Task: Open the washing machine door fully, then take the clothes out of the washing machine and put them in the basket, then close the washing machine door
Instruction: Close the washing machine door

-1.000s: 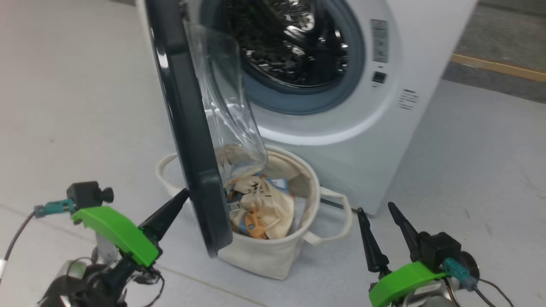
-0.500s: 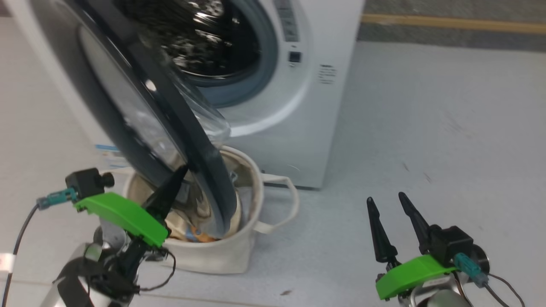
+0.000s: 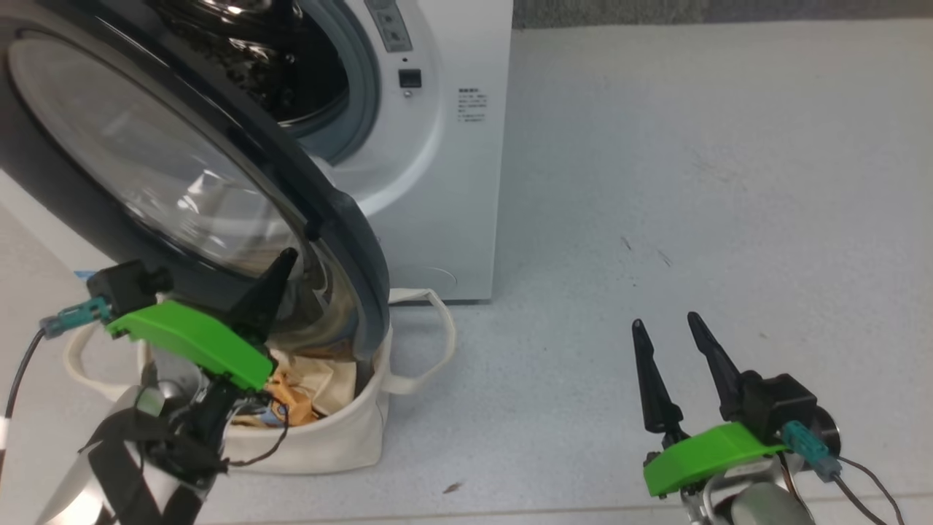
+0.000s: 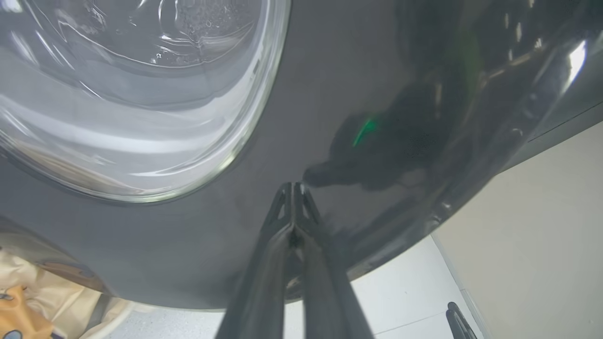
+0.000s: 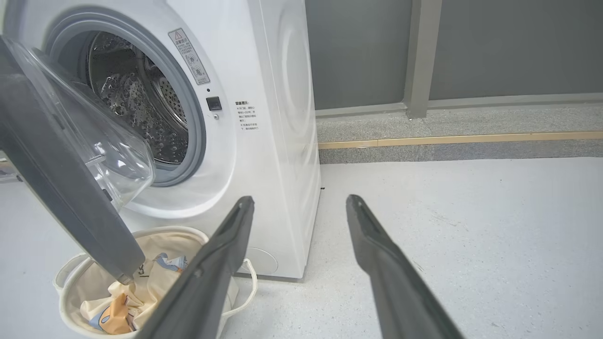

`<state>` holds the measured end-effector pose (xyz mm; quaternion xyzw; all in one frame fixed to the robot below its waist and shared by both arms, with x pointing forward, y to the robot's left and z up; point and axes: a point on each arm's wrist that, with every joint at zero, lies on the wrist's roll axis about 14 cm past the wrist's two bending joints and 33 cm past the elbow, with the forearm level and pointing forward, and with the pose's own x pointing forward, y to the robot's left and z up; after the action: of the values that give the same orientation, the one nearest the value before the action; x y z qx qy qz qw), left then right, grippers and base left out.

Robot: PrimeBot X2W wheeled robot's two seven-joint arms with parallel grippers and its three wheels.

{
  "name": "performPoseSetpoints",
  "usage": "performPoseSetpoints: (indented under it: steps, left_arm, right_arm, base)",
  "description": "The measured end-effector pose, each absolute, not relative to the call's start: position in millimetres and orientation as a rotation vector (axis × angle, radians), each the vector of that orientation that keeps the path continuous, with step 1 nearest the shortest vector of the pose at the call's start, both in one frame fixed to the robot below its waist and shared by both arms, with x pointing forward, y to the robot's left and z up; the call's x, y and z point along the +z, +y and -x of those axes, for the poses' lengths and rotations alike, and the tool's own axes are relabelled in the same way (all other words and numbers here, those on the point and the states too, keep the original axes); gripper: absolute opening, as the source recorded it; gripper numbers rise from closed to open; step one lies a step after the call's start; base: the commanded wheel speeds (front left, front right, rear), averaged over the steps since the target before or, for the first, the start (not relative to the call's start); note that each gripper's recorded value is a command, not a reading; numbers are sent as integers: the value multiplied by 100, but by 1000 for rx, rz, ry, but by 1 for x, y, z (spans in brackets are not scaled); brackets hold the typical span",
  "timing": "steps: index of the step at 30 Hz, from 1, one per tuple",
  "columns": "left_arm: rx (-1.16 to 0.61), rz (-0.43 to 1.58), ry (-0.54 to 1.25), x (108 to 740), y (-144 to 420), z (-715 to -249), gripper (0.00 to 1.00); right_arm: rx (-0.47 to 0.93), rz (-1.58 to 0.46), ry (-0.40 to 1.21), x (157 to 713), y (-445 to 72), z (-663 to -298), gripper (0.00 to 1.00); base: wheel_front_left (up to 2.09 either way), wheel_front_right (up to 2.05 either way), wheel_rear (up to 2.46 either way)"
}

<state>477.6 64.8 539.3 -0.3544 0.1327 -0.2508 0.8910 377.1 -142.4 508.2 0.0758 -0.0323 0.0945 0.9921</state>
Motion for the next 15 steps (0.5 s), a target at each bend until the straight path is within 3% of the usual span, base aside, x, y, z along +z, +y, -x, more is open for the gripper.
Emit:
performPoseSetpoints:
  steps: [1,2,3,4,15]
  left_arm:
    - [-511,727,263,541,69,-477,0]
    - [-499,720,247,543,75,-477,10]
    - [-485,711,232,545,81,-477,96]
    - [-473,692,217,545,87,-477,100]
    - [-256,365,-40,562,189,-461,100]
  right_arm:
    - [194,-152,-70,510,-141,-377,100]
    - [199,-152,-75,512,-139,-377,100]
    - [204,-153,-79,513,-138,-377,100]
    - [209,-153,-84,515,-136,-377,100]
    - [229,-147,-157,540,-132,-372,100]
  base:
    - [0,0,0]
    - [0,0,0]
    - [0,0,0]
    - [0,0,0]
    - [0,0,0]
